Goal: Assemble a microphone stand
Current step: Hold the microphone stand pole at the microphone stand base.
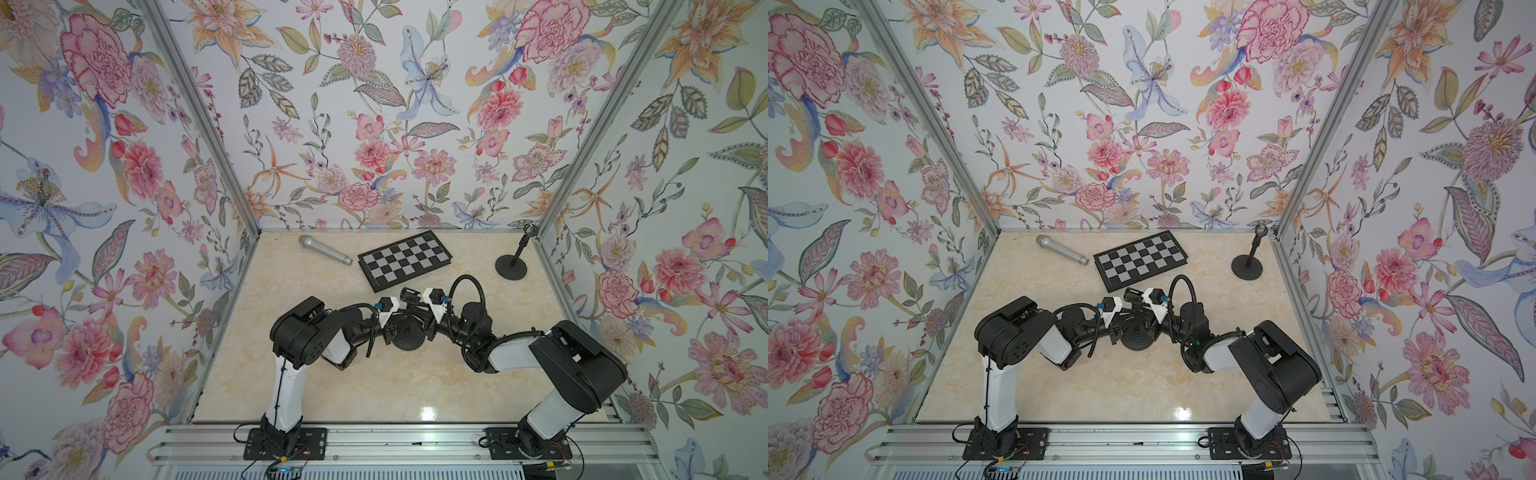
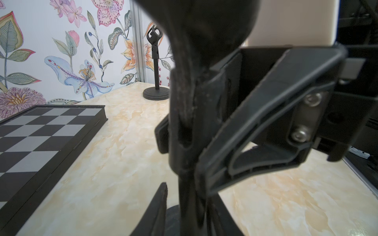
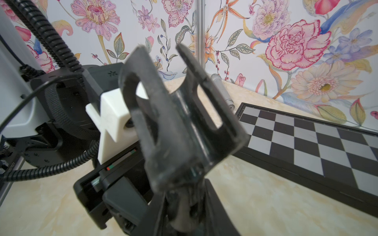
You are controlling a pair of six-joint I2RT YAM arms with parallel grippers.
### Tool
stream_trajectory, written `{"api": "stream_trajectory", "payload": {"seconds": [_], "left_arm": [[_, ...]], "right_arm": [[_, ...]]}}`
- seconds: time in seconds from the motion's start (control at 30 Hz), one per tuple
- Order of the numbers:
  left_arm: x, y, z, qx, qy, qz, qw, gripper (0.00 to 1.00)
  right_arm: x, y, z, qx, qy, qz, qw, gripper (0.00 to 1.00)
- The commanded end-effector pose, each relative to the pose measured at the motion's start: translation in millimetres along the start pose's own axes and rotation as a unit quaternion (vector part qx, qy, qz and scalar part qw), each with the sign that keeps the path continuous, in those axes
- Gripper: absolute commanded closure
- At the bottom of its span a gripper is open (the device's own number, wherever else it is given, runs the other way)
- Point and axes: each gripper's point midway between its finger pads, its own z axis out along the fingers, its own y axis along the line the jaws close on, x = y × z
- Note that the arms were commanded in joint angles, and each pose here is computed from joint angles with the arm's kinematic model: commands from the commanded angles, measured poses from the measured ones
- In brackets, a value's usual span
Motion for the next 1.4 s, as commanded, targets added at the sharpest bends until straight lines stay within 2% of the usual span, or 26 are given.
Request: {"api": "stream_trajectory", "payload": {"seconds": [0.0, 0.17, 0.37, 0.57, 0.83, 0.9, 1.0, 1.13, 1.27, 1.33, 1.37], "left_arm": [[-34, -5, -9, -0.003, -0.079, 0.089, 0.993, 0.68], [-18, -13, -16, -0.003, -0.058, 0.116, 0.992, 0.69], [-4, -15, -12, 0.001, -0.047, 0.119, 0.992, 0.69], [-11, -8, -1, -0.006, -0.06, 0.122, 0.991, 0.69], [-15, -6, 7, -0.002, -0.071, 0.118, 0.99, 0.72], [-13, -8, 7, 0.001, -0.069, 0.12, 0.99, 0.75], [-8, -12, 8, 0.007, -0.064, 0.121, 0.991, 0.86], [5, -18, 3, 0.004, -0.047, 0.112, 0.993, 0.89], [9, -17, 0, -0.007, -0.039, 0.111, 0.993, 0.93], [11, -22, 2, 0.011, -0.039, 0.11, 0.993, 1.0], [11, -22, 3, 0.011, -0.04, 0.114, 0.993, 1.0]], "right_arm": [[12, 4, -1, -0.001, 0.007, -0.013, 1.0, 0.88], [26, 6, -8, 0.003, 0.022, -0.014, 1.0, 0.88], [35, 6, -12, 0.01, 0.043, -0.022, 0.999, 0.88], [31, 0, -9, 0.017, 0.058, -0.046, 0.997, 0.88], [40, -1, -14, 0.017, 0.068, -0.035, 0.997, 0.88], [45, 0, -15, 0.014, 0.073, -0.027, 0.997, 0.88], [47, 5, -15, 0.005, 0.07, -0.018, 0.997, 0.88], [44, 10, -19, -0.005, 0.059, -0.01, 0.998, 0.82], [42, 23, -24, -0.056, 0.062, -0.02, 0.996, 0.64], [35, 25, -28, -0.086, 0.054, -0.016, 0.995, 0.58], [29, 25, -30, -0.098, 0.049, -0.017, 0.994, 0.56]]}}
